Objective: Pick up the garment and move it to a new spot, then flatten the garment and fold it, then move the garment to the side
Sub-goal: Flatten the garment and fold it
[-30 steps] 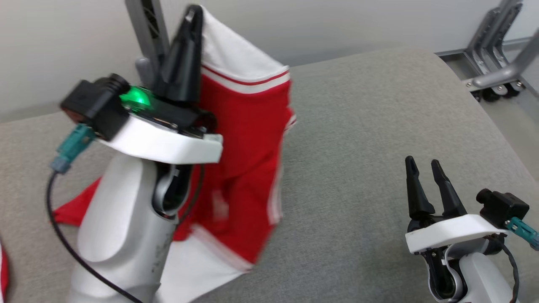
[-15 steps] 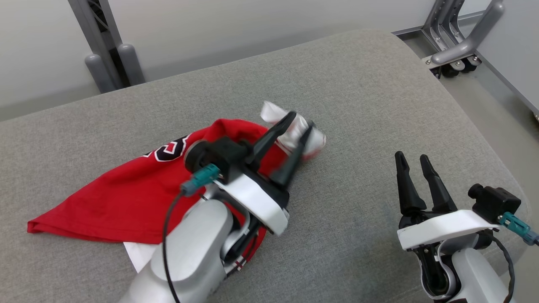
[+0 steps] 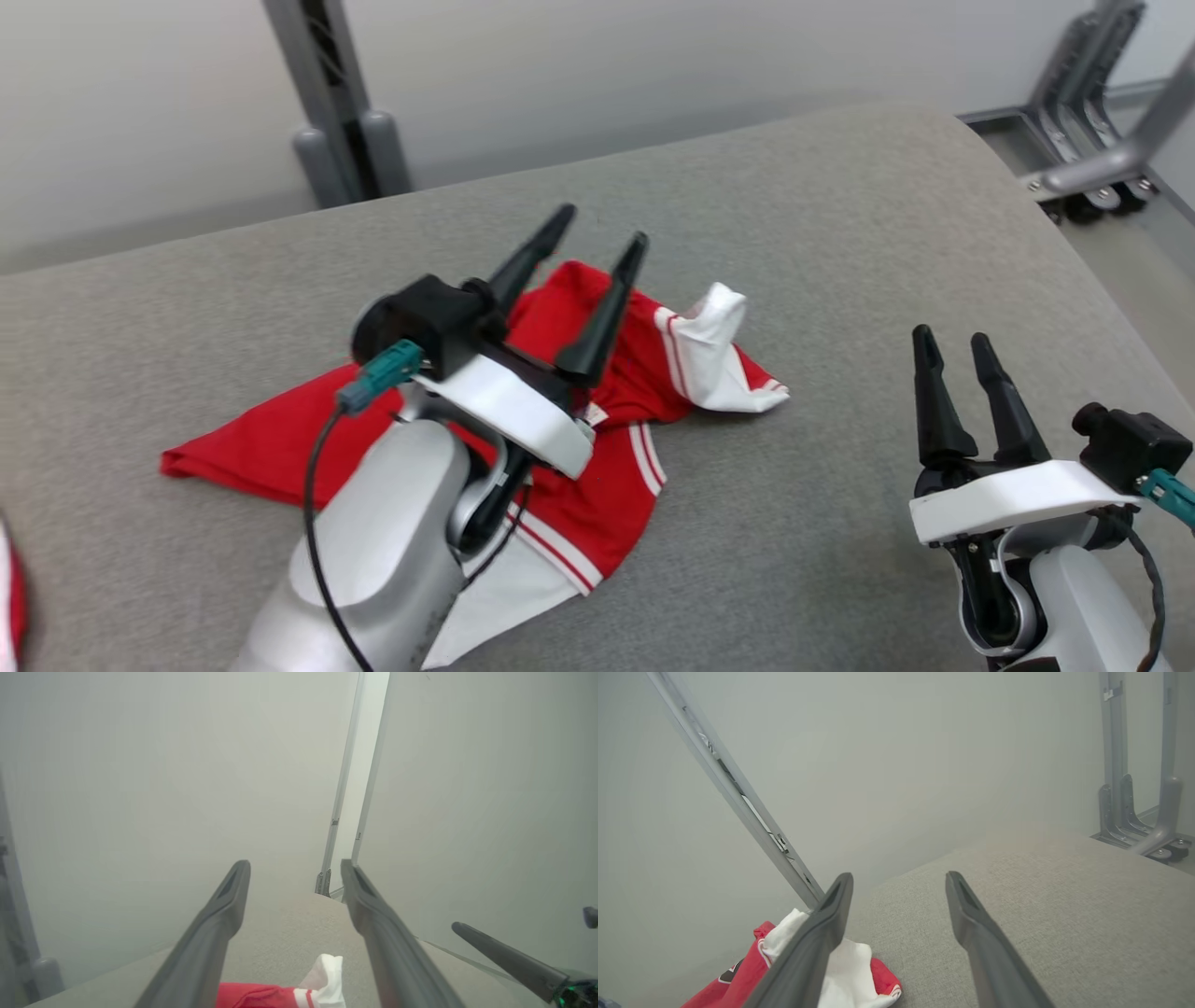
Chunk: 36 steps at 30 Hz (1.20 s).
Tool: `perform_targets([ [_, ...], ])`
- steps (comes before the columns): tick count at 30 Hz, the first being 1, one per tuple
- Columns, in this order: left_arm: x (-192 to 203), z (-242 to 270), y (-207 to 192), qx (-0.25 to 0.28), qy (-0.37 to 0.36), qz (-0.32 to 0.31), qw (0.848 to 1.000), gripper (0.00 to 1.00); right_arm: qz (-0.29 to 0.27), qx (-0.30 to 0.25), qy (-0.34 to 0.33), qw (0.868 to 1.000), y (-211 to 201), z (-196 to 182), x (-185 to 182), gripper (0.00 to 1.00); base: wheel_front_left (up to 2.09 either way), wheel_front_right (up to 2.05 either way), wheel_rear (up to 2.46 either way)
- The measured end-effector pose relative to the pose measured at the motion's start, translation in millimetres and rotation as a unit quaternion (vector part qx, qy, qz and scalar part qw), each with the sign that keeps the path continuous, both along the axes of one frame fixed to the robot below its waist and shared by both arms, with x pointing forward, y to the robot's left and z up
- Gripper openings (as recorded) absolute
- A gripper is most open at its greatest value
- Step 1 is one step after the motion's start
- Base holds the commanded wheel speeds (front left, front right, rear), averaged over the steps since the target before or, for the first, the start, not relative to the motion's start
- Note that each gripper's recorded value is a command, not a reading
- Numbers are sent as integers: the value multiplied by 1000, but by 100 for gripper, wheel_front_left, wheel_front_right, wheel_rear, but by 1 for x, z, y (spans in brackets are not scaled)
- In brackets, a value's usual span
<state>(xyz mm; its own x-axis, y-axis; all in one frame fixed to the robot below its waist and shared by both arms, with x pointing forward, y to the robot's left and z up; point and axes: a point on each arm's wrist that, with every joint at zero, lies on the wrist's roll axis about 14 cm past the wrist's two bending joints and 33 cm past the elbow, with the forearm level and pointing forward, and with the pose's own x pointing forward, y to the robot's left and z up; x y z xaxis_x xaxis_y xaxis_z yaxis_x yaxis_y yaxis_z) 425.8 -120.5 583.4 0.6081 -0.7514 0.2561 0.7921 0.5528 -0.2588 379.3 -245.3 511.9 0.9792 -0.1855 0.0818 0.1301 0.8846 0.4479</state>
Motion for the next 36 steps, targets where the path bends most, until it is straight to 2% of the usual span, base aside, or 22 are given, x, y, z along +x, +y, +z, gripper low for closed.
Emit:
perform_targets([
  [5,22,11,57,16,-34,103,994,100,22,-18,-13,1000,14,9,9,100,0,0,0],
  [10,30,9,126,29,-41,204,978,100,48,-39,-20,998,32,15,17,100,0,0,0],
  [15,21,-12,192,42,-17,289,956,100,68,-51,-28,996,47,20,24,100,0,0,0],
  [21,-4,-46,243,63,22,350,935,100,91,-72,-25,993,63,19,26,100,0,0,0],
  [27,-22,-66,268,64,53,378,922,100,103,-77,-19,992,72,14,28,100,0,0,0],
  [32,-28,-68,269,55,59,379,922,100,111,-84,-19,990,77,14,32,100,0,0,0],
  [36,-31,-70,270,52,64,382,920,100,141,-98,-23,985,98,17,38,100,0,0,0],
])
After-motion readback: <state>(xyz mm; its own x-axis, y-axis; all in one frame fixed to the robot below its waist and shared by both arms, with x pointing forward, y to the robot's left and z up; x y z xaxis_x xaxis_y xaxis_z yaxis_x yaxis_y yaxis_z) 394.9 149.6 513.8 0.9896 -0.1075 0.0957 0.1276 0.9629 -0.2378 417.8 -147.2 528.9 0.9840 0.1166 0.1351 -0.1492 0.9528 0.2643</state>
